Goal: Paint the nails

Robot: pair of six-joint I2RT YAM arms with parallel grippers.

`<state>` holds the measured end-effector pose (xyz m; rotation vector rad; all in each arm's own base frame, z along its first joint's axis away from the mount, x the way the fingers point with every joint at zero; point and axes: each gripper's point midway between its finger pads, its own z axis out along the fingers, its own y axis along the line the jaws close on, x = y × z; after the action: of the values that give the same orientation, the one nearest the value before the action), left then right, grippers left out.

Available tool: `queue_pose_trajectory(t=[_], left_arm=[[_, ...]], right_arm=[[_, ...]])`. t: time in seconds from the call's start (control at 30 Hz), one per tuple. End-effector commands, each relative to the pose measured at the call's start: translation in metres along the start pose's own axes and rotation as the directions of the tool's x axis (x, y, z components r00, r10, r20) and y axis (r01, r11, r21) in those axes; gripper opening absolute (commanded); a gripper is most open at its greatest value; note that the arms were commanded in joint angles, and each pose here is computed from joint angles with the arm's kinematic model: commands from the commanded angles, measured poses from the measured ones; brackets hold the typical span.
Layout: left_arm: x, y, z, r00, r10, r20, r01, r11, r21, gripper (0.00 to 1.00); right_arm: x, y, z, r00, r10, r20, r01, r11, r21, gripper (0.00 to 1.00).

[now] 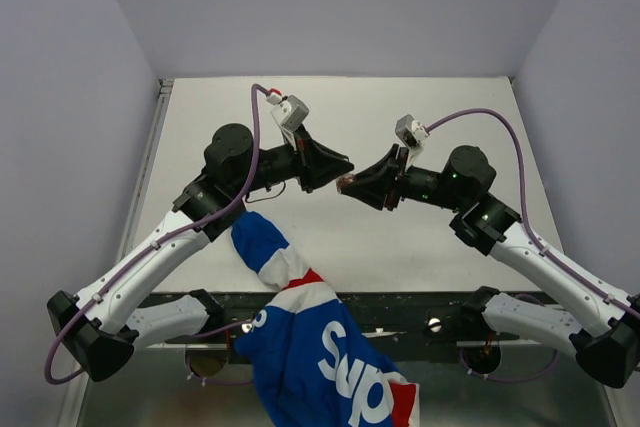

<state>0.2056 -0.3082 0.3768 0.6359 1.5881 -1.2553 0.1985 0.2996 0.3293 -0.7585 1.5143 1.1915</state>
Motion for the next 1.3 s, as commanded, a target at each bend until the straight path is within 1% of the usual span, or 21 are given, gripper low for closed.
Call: queue_pose_trajectory(t=[0.0, 0.17, 0.3, 0.4, 0.5, 0.57, 0.6, 0.63, 0.67, 0.7, 0.8, 0.9, 1.0, 1.13, 1.27], left_arm=[[0.022, -0.046, -0.022, 0.994, 0.007, -0.111, 0.022, 0.966, 0.258, 0.00], [0.020, -0.073, -0.034, 0.991, 0.043, -0.125, 0.011, 0.916, 0.402, 0.00], [0.022, -0.086, -0.043, 0.988, 0.068, -0.140, 0.007, 0.881, 0.472, 0.00], [0.021, -0.092, -0.047, 0.986, 0.080, -0.144, 0.002, 0.866, 0.499, 0.00], [0.016, -0.088, -0.046, 0.988, 0.083, -0.127, -0.015, 0.885, 0.466, 0.01], [0.007, -0.084, -0.044, 0.991, 0.091, -0.093, -0.044, 0.906, 0.422, 0.25], [0.005, -0.080, -0.043, 0.992, 0.083, -0.091, -0.042, 0.921, 0.387, 0.46], [0.000, -0.075, -0.041, 0.994, 0.087, -0.069, -0.058, 0.935, 0.351, 0.61], [-0.005, -0.073, -0.042, 0.995, 0.091, -0.050, -0.070, 0.944, 0.323, 0.74], [-0.009, -0.068, -0.041, 0.995, 0.092, -0.027, -0.081, 0.956, 0.283, 0.82], [-0.023, -0.050, -0.040, 0.994, 0.102, 0.041, -0.107, 0.983, 0.151, 0.93], [-0.031, -0.036, -0.041, 0.992, 0.092, 0.084, -0.097, 0.994, 0.058, 0.95], [-0.040, -0.026, -0.037, 0.991, 0.051, 0.124, -0.049, 0.999, -0.016, 0.94], [-0.041, -0.015, -0.026, 0.991, 0.047, 0.128, -0.031, 0.992, -0.123, 0.86], [-0.039, 0.000, -0.013, 0.993, 0.039, 0.112, -0.012, 0.973, -0.230, 0.82]], right_arm=[[-0.045, 0.047, -0.015, 0.989, -0.038, 0.146, 0.071, 0.972, -0.225, 0.01], [-0.056, 0.074, -0.024, 0.985, -0.026, 0.169, 0.088, 0.925, -0.369, 0.01], [-0.061, 0.088, -0.029, 0.985, -0.018, 0.171, 0.092, 0.893, -0.439, 0.01], [-0.063, 0.092, -0.031, 0.985, -0.011, 0.171, 0.090, 0.883, -0.460, 0.01], [-0.064, 0.090, -0.030, 0.984, -0.014, 0.176, 0.092, 0.891, -0.445, 0.01], [-0.063, 0.084, -0.027, 0.984, -0.017, 0.179, 0.090, 0.908, -0.410, 0.01], [-0.062, 0.079, -0.025, 0.985, -0.022, 0.174, 0.088, 0.918, -0.386, 0.01], [-0.061, 0.074, -0.023, 0.985, -0.028, 0.169, 0.089, 0.928, -0.362, 0.01], [-0.061, 0.069, -0.021, 0.984, -0.031, 0.174, 0.088, 0.940, -0.330, 0.01], [-0.059, 0.063, -0.019, 0.985, -0.045, 0.167, 0.094, 0.949, -0.301, 0.01], [-0.057, 0.047, -0.015, 0.987, -0.064, 0.148, 0.096, 0.971, -0.218, 0.01], [-0.052, 0.033, -0.010, 0.990, -0.072, 0.124, 0.091, 0.984, -0.152, 0.01], [-0.046, 0.019, -0.007, 0.991, -0.078, 0.110, 0.089, 0.991, -0.096, 0.01], [-0.046, 0.006, -0.006, 0.990, -0.081, 0.116, 0.084, 0.996, -0.018, 0.01], [-0.047, -0.001, -0.007, 0.989, -0.085, 0.118, 0.082, 0.996, 0.036, 0.01]])
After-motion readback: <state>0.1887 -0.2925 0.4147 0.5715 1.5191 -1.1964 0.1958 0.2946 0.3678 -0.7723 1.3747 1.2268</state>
